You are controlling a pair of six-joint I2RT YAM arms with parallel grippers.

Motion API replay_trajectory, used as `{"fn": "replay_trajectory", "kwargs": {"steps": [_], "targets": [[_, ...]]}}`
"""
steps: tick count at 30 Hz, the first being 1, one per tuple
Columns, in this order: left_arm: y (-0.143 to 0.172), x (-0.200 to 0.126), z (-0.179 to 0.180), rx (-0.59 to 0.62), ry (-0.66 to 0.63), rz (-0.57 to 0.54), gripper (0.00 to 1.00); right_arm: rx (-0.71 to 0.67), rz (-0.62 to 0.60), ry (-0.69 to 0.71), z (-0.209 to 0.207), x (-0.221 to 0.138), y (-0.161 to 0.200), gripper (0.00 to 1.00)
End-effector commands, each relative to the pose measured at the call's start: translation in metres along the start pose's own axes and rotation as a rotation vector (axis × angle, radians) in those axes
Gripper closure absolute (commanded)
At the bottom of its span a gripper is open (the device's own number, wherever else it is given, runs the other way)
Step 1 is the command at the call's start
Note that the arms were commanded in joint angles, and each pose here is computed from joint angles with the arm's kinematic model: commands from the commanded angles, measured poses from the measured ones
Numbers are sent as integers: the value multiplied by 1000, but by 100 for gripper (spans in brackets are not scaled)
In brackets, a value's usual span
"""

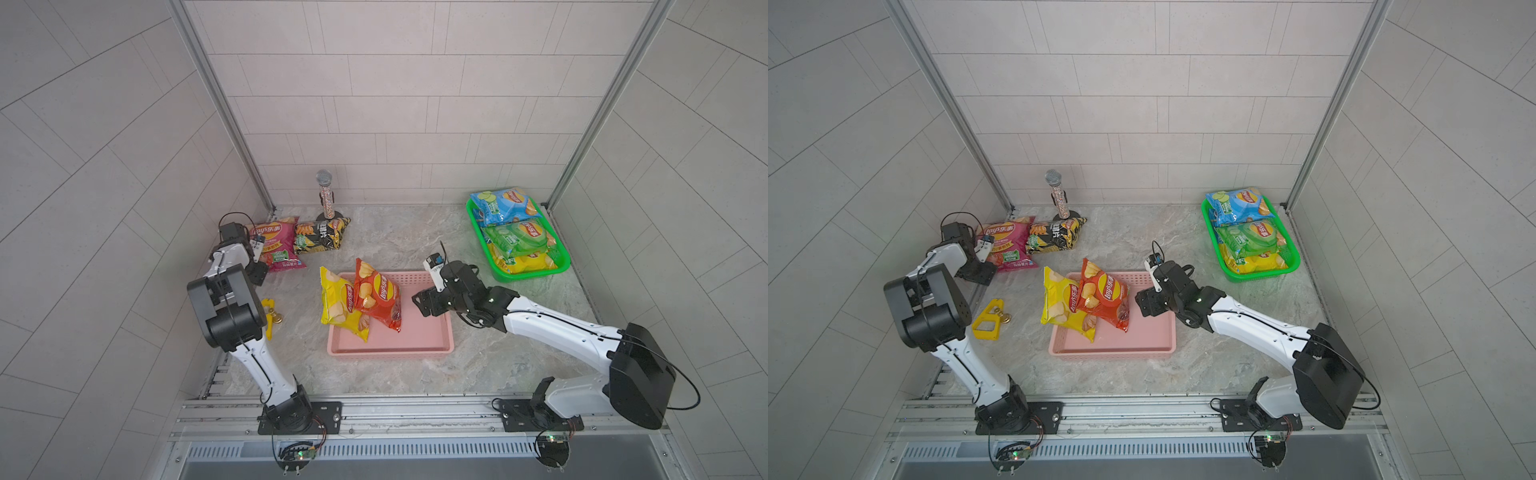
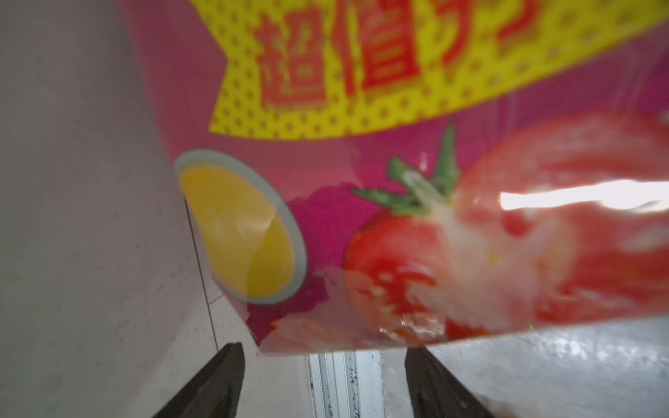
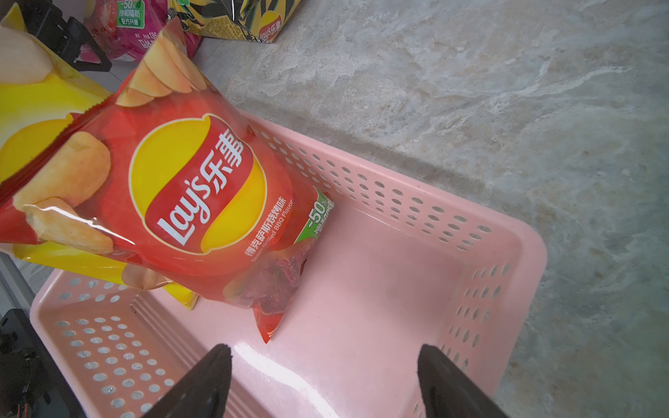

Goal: Put the potato chips into the basket
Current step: Pick up the potato chip from the corner of the board.

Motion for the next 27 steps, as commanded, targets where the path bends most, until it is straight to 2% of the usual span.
{"fn": "replay_trajectory", "kwargs": {"steps": [1, 6, 15, 20, 27], "targets": [[-8, 6, 12, 11, -32, -4, 22, -2, -6, -1, -1, -4, -2, 15], [-7, 18, 10, 24, -32, 19, 27, -2, -8, -4, 0, -4, -3, 15], [-6, 21, 10, 27, -33, 24, 55, -1, -13, -8, 1, -5, -5, 15], [-5, 18, 13, 26, -49, 22, 63, 1, -18, -11, 2, -6, -8, 15], [-4, 10, 15, 26, -65, 13, 79, 1, -24, -12, 3, -8, -11, 15]]}}
Point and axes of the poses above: each gripper's point midway between its finger pads, its own x axis out along the fingers, its own z axis along the line the jaws close on, y = z × x, the point moved 1 cm from there along -x, back along the fingers, and after that the axes turned 5 degrees about -x, right-handed, at the moved point
